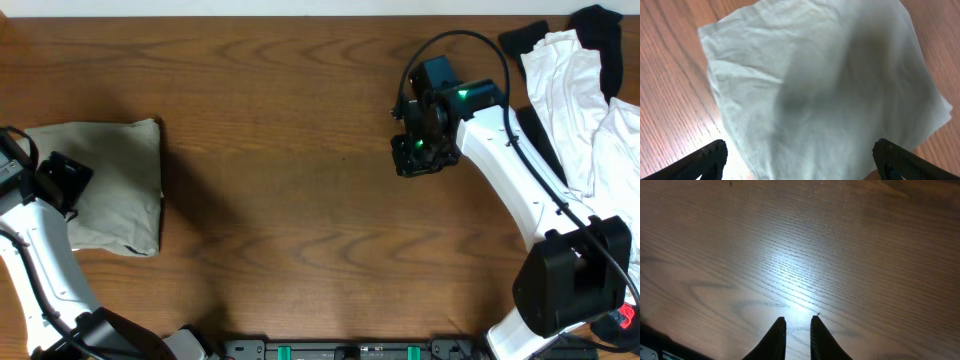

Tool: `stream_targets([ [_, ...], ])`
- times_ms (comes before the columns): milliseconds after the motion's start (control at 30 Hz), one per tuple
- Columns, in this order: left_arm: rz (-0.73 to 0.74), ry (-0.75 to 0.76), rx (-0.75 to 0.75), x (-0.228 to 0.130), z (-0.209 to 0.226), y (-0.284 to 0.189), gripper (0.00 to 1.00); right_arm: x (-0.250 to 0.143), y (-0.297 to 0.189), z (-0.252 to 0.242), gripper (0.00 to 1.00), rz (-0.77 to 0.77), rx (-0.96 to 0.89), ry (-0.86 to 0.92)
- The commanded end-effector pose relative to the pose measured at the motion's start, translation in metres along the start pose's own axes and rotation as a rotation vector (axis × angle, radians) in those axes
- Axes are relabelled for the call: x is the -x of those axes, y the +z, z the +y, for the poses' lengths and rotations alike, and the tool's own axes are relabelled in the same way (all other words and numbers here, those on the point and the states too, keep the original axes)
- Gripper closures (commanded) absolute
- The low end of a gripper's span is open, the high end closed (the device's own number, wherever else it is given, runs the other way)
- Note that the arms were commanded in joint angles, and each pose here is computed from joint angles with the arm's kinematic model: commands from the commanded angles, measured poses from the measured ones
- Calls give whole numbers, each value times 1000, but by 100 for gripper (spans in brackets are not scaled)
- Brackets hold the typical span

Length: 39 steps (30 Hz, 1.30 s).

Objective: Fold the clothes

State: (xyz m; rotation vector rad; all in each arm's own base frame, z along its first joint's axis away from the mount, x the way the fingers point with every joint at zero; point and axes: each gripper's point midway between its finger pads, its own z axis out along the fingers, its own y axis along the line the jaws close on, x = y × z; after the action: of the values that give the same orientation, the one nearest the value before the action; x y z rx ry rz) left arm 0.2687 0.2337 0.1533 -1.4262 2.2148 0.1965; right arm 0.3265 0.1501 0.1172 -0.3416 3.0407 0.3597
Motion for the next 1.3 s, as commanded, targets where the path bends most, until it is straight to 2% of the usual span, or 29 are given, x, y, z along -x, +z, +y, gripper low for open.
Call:
stream_targets([
  [0, -45, -53, -27, 13, -4, -12, 6, 1, -7, -2, 83, -18, -2, -15],
  [100, -66, -55, -37, 18, -6, -14, 11, 1, -7, -2, 83, -17, -1, -15],
  [167, -84, -77, -39, 23, -7, -13, 27, 1, -7, -2, 83, -17, -1, -15],
  [200, -96, -103, -38, 26, -7, -13, 45, 1, -7, -2, 83, -16, -1, -15],
  [300, -101, -160, -44, 30, -9, -6, 73, 1, -7, -2, 83, -16, -1, -15],
  [367, -75, -184, -31, 26, -8, 5, 80, 0, -6, -2, 83, -13, -1, -14],
  [600, 44, -172, 25, 8, -10, 79, 81, -5, -6, -3, 84, 8, -3, -9],
  [733, 126, -173, -44, -8, -26, 122, 81, -10, -7, -3, 84, 29, -6, -5],
  [933, 280, -165, -128, -45, -46, 154, 82, -12, -7, -4, 84, 38, -6, -2],
  [1133, 373, 42, -182, -90, -80, 166, 81, -12, -7, -4, 84, 38, -6, -2],
  [1267, 363, 157, -225, -101, -107, 160, 85, -12, -7, -4, 84, 37, -6, -2],
])
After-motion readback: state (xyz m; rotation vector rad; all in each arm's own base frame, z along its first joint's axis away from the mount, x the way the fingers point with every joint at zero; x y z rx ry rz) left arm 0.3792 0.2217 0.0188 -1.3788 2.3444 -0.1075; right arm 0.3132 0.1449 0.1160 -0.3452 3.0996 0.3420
